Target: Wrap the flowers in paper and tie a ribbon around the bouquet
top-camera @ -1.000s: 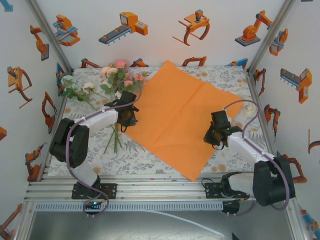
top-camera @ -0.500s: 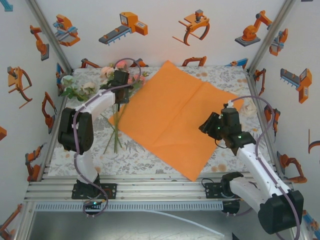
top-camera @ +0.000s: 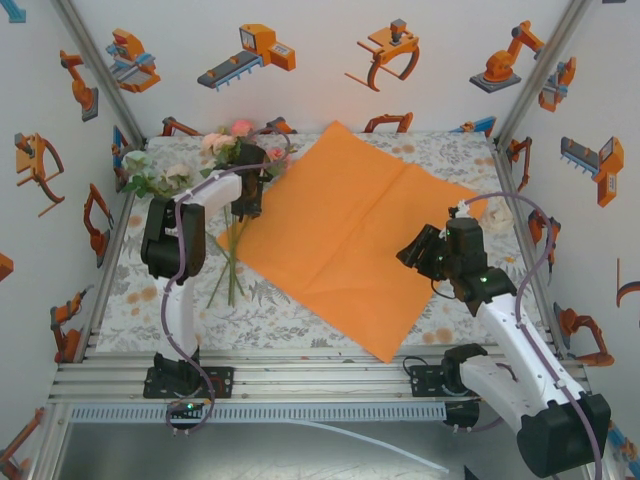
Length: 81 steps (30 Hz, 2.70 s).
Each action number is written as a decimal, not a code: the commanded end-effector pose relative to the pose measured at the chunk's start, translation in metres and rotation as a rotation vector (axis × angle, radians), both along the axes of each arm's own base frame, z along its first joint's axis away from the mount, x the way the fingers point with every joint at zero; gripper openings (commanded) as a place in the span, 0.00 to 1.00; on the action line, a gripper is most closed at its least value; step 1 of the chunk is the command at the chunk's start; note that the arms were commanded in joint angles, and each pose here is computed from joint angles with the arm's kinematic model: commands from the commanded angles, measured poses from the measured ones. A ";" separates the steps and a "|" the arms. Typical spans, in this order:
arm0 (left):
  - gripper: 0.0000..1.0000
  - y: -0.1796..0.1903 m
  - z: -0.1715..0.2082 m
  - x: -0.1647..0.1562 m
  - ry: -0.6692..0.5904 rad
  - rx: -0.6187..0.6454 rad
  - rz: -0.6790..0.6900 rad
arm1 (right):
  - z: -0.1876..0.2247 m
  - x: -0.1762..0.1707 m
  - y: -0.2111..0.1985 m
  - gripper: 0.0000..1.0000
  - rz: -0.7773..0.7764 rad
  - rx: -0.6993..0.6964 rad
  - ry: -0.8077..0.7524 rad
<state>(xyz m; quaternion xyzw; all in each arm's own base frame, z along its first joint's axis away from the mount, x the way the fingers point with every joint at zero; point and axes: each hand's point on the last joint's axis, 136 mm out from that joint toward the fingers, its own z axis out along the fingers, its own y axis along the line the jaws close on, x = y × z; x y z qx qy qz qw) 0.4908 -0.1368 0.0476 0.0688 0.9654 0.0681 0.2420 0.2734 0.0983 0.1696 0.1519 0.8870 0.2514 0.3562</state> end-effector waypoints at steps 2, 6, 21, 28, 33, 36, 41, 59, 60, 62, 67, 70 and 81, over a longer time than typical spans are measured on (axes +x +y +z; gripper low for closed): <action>0.27 0.002 -0.006 -0.005 0.053 0.010 -0.025 | 0.010 -0.001 0.003 0.49 0.020 0.007 -0.009; 0.16 -0.001 0.013 0.000 0.017 -0.014 -0.030 | 0.020 -0.002 0.004 0.49 0.024 0.012 -0.024; 0.00 -0.005 0.174 -0.003 -0.350 -0.203 0.010 | 0.052 -0.002 0.002 0.49 0.016 0.021 -0.099; 0.00 -0.066 0.255 -0.015 -0.467 -0.929 0.097 | 0.063 -0.004 -0.002 0.50 0.002 0.018 -0.125; 0.00 -0.120 0.217 0.014 -0.344 -1.080 0.161 | 0.065 -0.007 -0.002 0.60 0.004 0.025 -0.130; 0.00 -0.140 0.183 0.029 -0.324 -0.979 0.164 | 0.062 -0.013 0.000 0.80 0.022 0.031 -0.123; 0.00 -0.163 0.129 0.045 -0.259 -0.956 0.157 | 0.057 -0.020 0.003 0.96 0.057 0.034 -0.130; 0.17 -0.174 0.013 0.062 -0.100 -0.842 0.205 | 0.047 -0.030 0.006 0.93 0.084 0.041 -0.092; 0.24 -0.171 0.018 0.063 -0.110 -0.836 0.200 | 0.048 -0.030 0.006 0.93 0.085 0.041 -0.095; 0.31 -0.167 0.035 0.064 -0.137 -0.836 0.188 | 0.051 -0.030 0.006 0.93 0.086 0.040 -0.099; 0.41 -0.144 0.107 0.056 -0.230 -0.844 0.153 | 0.060 -0.031 0.007 0.92 0.089 0.050 -0.113; 0.41 -0.102 0.148 0.033 -0.313 -0.713 0.156 | 0.068 -0.032 0.011 0.91 0.108 0.073 -0.128; 0.38 0.061 0.132 -0.031 -0.284 -0.064 0.211 | 0.088 -0.028 0.077 0.88 0.287 0.205 -0.207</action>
